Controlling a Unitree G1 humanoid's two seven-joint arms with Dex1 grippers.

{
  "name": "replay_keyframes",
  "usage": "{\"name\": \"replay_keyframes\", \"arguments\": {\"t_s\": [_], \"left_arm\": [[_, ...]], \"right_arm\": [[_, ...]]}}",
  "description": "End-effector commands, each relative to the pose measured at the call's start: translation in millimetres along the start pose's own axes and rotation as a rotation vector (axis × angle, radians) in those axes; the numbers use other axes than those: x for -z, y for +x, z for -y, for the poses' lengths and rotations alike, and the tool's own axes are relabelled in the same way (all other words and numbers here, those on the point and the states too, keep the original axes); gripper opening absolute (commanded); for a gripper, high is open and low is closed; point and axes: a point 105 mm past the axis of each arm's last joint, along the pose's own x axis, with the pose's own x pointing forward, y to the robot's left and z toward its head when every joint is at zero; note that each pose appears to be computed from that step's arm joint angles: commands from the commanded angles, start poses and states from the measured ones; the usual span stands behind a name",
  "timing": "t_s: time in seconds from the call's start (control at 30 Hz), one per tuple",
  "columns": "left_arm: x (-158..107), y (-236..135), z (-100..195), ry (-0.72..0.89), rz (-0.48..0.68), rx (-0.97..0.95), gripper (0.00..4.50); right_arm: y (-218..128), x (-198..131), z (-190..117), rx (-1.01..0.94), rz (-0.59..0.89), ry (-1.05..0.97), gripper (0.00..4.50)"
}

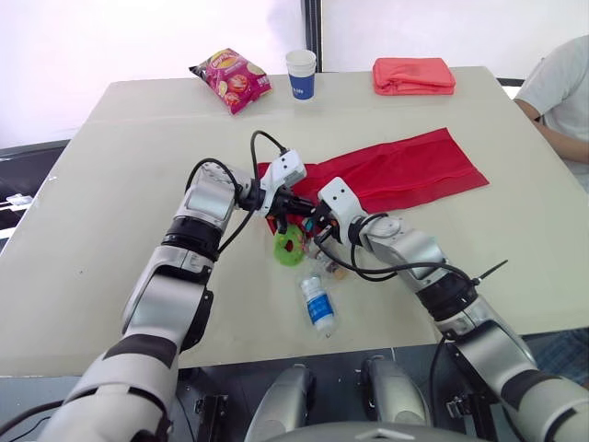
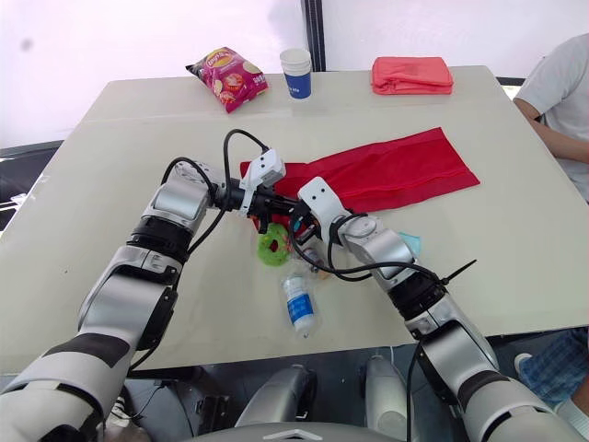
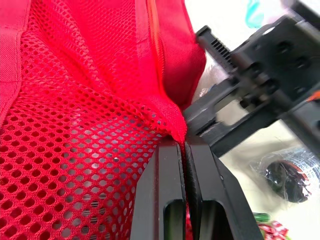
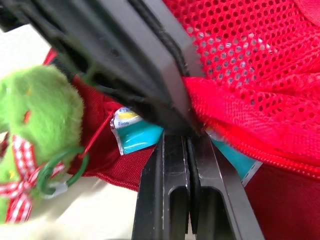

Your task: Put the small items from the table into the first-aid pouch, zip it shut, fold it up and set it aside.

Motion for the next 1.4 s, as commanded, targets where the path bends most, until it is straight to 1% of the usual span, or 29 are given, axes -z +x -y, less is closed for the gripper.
{"name": "replay_keyframes", "arguments": {"t_s": [0.03,0.13,0.2,0.23,0.4,0.47,0.6,0.87,0.97,1.1,1.17,1.2,1.27,1.3,1.33,1.37,1.4], "left_arm": [[-6.2,10.5,11.5,0.024,0.021,0.075,0.00],[-7.2,7.5,5.8,0.015,0.025,0.055,0.00],[-7.2,7.0,4.2,0.012,0.026,0.051,0.00],[-7.3,7.2,3.5,0.010,0.026,0.051,0.00],[-9.7,8.8,5.0,-0.018,0.041,0.070,0.00],[-9.2,9.0,8.0,-0.035,0.042,0.092,0.00],[-7.6,9.5,13.7,-0.066,0.045,0.128,0.00],[0.8,8.3,15.5,-0.060,0.021,0.124,0.00],[7.6,8.2,14.0,-0.015,-0.009,0.107,0.00],[11.3,8.0,11.0,0.027,-0.019,0.084,0.00],[11.5,7.9,10.3,0.038,-0.017,0.081,0.00],[11.9,7.0,9.4,0.066,-0.021,0.075,0.00],[12.2,4.8,8.0,0.114,-0.024,0.067,0.00],[12.4,3.3,7.2,0.131,-0.025,0.064,0.00],[13.2,1.4,6.3,0.156,-0.031,0.060,0.00],[16.1,-3.8,4.5,0.218,-0.053,0.053,0.00],[19.3,-9.0,2.6,0.268,-0.074,0.048,0.00]], "right_arm": [[-8.6,-23.9,0.1,-0.021,0.119,-0.020,0.06],[-29.3,-34.0,-18.3,-0.150,0.206,0.015,0.06],[-34.2,-35.7,-20.6,-0.160,0.222,0.004,0.06],[-33.8,-37.2,-18.0,-0.136,0.237,0.004,0.06],[-22.5,-40.4,-18.4,-0.072,0.282,-0.012,0.06],[-11.5,-38.8,-16.7,-0.014,0.287,-0.065,0.06],[9.3,-24.0,-9.4,0.096,0.261,-0.205,0.06],[24.2,-15.6,-8.2,0.116,0.274,-0.323,0.06],[19.3,-16.5,-5.5,0.100,0.293,-0.327,0.06],[-7.6,-22.7,-16.9,-0.066,0.344,-0.280,0.06],[-25.7,-27.3,-17.6,-0.111,0.364,-0.234,0.57],[-40.9,-31.2,-16.1,-0.133,0.376,-0.202,0.87],[-73.9,-37.7,-15.5,-0.187,0.389,-0.152,1.77],[-87.4,-40.6,-15.3,-0.203,0.394,-0.134,2.13],[-98.7,-43.4,-13.3,-0.205,0.397,-0.125,2.61],[-117.4,-45.9,-9.6,-0.217,0.397,-0.122,3.12],[-133.3,-47.3,-7.0,-0.223,0.391,-0.132,3.73]]}}
